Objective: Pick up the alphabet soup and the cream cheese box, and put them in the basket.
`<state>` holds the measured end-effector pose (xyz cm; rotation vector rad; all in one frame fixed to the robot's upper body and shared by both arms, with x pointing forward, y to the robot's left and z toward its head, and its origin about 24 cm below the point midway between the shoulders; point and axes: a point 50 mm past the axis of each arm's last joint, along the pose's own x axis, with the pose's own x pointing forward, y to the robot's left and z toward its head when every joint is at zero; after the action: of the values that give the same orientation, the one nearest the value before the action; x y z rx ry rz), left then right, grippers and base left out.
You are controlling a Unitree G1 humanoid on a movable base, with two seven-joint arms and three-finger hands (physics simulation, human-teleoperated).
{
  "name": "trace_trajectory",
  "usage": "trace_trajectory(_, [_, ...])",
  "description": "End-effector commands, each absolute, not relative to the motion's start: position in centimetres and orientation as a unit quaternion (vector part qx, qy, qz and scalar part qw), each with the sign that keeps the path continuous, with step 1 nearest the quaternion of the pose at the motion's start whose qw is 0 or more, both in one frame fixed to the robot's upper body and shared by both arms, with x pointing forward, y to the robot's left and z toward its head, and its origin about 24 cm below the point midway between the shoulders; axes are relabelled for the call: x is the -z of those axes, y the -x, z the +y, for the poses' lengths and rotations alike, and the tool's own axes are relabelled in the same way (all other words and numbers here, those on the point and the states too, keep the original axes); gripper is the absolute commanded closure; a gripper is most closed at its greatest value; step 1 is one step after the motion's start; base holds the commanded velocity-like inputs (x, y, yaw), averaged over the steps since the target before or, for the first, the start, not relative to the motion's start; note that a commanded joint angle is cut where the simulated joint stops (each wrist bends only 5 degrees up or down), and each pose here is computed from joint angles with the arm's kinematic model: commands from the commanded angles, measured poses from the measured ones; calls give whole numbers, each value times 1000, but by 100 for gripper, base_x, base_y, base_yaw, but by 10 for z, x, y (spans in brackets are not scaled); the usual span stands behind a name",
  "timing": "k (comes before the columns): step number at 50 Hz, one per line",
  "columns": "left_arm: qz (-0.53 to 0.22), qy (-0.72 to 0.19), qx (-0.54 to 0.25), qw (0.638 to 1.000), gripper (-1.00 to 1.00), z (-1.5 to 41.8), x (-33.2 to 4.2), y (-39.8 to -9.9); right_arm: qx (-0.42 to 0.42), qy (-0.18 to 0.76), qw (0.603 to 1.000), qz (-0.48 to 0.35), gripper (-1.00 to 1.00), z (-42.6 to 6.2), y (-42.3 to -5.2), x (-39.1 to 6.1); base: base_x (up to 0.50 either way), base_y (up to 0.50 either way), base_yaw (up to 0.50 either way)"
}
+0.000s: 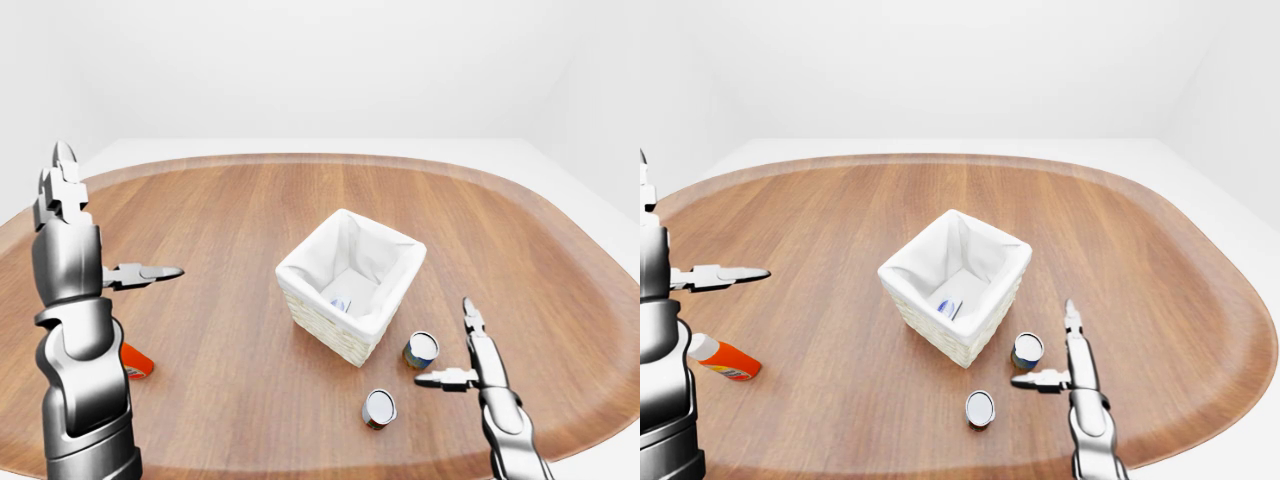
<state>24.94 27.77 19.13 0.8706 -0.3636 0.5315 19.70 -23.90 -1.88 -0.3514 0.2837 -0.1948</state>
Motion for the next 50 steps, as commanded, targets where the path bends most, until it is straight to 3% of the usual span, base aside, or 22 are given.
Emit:
trace_trajectory(1, [-173,-415,-252,857,-100,277,-191,-249,92,182,967,151,-100,-236,-200,24,0,0,0])
trace_trajectory(50, [-166,-413,-252,859,-100,278,-188,-249,89,229,944,219,-100,-227,-213,60,0,0,0])
